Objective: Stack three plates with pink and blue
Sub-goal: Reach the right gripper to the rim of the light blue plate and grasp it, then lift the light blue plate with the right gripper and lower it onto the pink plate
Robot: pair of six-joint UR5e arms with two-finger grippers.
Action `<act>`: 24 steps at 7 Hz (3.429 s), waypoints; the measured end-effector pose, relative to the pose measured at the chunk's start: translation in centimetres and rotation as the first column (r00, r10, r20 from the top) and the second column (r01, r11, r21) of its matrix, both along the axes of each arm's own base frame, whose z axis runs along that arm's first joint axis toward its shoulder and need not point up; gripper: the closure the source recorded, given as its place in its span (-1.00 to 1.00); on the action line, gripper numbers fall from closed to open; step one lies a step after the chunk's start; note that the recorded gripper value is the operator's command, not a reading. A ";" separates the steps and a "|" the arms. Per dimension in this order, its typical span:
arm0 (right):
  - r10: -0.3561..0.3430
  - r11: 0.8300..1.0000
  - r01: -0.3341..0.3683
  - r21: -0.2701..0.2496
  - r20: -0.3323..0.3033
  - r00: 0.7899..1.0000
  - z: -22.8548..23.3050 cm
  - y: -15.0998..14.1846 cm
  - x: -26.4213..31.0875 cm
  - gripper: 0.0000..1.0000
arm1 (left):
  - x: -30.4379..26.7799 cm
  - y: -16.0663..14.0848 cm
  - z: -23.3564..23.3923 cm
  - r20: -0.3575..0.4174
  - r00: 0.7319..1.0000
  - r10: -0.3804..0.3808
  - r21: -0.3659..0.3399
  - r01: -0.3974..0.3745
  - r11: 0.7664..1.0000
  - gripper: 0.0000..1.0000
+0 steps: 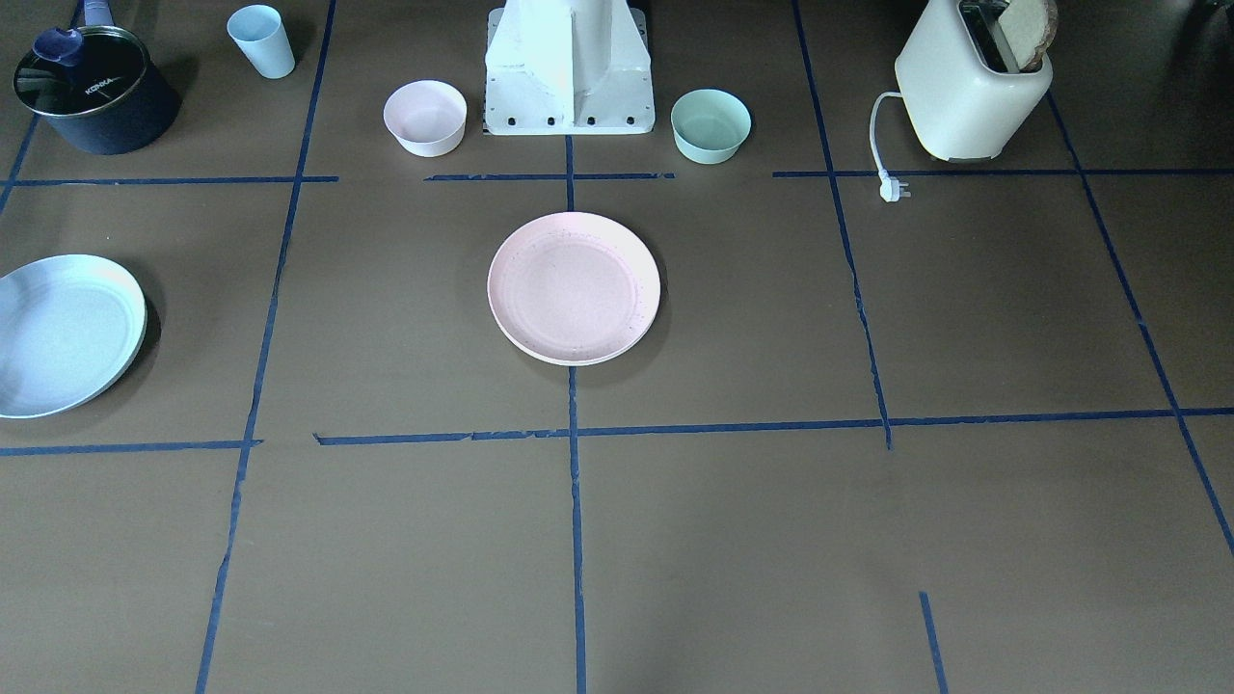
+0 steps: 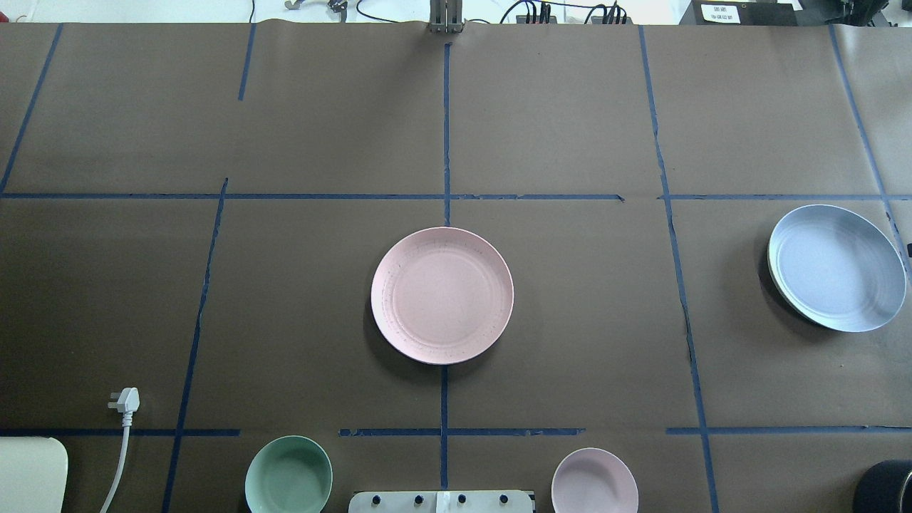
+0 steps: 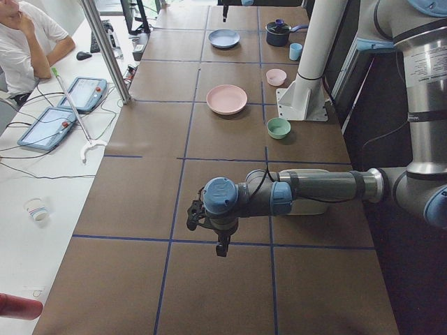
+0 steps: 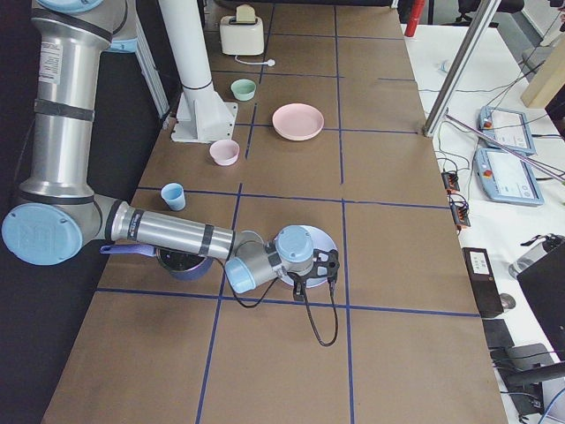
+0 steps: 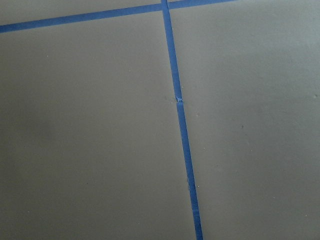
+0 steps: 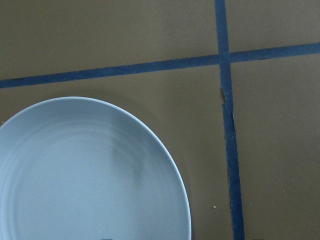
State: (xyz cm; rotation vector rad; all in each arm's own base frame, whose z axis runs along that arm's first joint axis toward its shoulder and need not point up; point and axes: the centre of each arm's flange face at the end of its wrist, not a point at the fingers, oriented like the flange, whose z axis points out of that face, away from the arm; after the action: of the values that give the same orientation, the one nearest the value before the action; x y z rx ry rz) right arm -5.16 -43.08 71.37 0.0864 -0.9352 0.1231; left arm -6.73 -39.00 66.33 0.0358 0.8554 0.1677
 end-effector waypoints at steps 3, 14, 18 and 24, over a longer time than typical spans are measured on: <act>-0.001 1.000 0.001 -0.003 -0.003 1.000 3.2 0.9 -2.9 0.49 | 0.0 0.0 -0.1 0.001 1.000 0.002 0.006 -0.002 1.000 -1.00; 0.063 0.996 -0.039 -0.082 0.313 0.948 -20.9 -6.1 -14.5 1.00 | 0.0 0.0 -0.1 0.001 1.000 0.001 0.011 -0.001 1.000 -1.00; 0.127 0.981 -0.074 -0.178 0.306 0.943 -39.2 -3.2 -32.5 1.00 | 0.0 -0.2 0.3 0.001 1.000 -0.001 0.000 0.001 1.000 -1.00; 0.140 0.983 -0.108 -0.148 0.226 0.964 -44.0 5.3 -45.3 -1.00 | 0.0 -0.2 0.6 0.000 1.000 -0.001 -0.006 0.001 1.000 -1.00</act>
State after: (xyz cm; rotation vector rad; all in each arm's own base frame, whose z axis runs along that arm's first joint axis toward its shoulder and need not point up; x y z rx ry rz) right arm -50.43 -37.76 27.32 0.0055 -1.1564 0.3176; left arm -6.74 -39.17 66.94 0.0305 0.8562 0.1638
